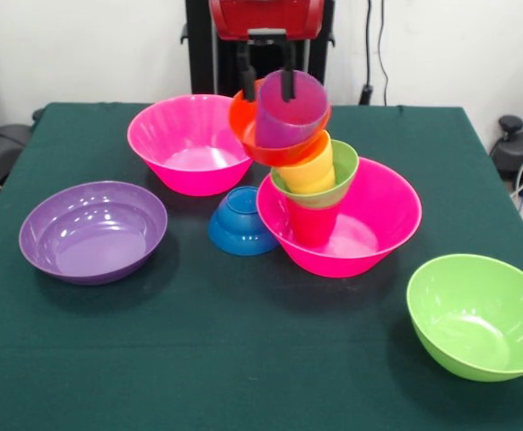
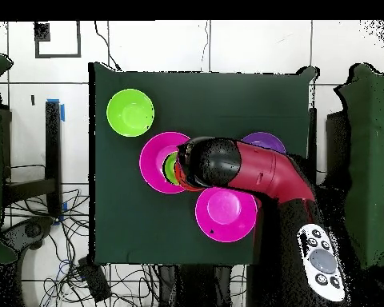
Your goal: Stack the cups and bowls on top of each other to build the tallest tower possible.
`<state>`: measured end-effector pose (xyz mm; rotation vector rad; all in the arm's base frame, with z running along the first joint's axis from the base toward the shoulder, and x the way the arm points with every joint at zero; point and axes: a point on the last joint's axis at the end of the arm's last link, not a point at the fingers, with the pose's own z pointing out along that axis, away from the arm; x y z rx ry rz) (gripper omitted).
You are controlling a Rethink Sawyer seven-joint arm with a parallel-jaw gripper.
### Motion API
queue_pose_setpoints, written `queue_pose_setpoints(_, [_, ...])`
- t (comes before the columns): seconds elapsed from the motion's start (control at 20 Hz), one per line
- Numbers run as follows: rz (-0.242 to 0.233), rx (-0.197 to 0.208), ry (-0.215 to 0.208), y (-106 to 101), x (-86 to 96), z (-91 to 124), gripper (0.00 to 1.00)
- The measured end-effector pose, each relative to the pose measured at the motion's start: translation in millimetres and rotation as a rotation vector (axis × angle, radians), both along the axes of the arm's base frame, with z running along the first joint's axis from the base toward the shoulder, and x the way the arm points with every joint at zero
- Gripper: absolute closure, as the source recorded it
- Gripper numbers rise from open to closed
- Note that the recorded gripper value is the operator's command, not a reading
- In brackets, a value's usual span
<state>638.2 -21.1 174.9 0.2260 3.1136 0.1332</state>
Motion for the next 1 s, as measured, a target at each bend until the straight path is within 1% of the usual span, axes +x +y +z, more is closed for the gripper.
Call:
queue_pose_setpoints(0.4, [-0.015, 0.013, -0.002, 1.2, 2.4, 1.7, 0.00])
queue_pose_setpoints(1.0, [-0.012, 0.013, -0.002, 3.2, 2.4, 1.4, 0.00])
